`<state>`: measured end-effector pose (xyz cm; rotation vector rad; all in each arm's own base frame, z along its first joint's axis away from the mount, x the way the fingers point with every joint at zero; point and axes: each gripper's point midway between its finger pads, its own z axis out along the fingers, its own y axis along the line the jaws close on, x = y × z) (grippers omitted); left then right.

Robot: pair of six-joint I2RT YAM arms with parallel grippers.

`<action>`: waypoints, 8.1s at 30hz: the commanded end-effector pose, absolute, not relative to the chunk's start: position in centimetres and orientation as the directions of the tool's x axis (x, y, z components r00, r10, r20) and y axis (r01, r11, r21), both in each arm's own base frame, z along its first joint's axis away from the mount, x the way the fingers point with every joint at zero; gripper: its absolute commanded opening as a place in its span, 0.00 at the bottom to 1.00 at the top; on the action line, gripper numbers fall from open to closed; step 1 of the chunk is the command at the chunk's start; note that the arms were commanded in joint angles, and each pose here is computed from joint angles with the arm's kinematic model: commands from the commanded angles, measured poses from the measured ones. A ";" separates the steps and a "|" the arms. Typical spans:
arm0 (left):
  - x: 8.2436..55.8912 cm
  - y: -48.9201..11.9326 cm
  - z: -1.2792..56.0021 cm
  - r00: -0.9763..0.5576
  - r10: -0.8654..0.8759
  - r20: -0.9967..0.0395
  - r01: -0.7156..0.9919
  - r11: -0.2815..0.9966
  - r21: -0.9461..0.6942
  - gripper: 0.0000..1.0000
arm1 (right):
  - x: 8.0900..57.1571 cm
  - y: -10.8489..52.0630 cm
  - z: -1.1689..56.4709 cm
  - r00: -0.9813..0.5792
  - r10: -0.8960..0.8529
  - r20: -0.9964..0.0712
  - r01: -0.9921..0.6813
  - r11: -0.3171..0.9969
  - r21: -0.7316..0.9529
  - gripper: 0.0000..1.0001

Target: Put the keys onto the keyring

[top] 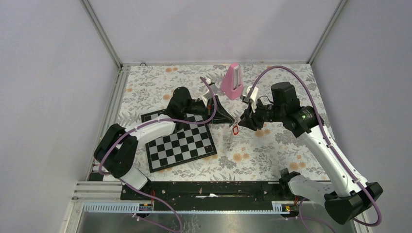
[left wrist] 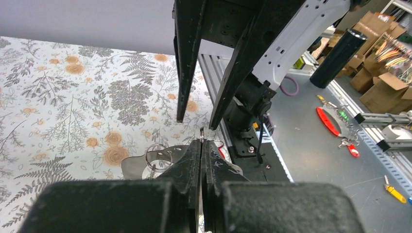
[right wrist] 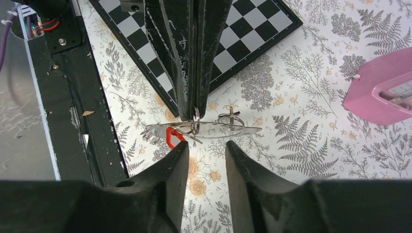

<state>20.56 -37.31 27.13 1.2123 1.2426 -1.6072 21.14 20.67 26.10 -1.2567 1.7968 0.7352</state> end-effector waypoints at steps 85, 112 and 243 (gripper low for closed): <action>19.3 -37.1 29.4 -0.123 -0.043 -0.991 0.948 -0.302 -0.105 0.00 | 19.2 21.3 24.6 -0.206 -0.474 -0.856 -0.962 0.259 0.089 0.29; 18.2 -36.2 32.1 -0.223 -0.186 -0.957 0.935 -0.318 -0.156 0.00 | 18.6 23.1 25.4 -0.161 -0.370 -0.915 -0.983 0.146 0.114 0.10; 19.7 -38.2 28.2 -0.050 0.033 -0.998 0.960 -0.273 -0.057 0.30 | 19.5 22.3 26.1 -0.229 -0.465 -0.856 -0.968 0.203 0.149 0.00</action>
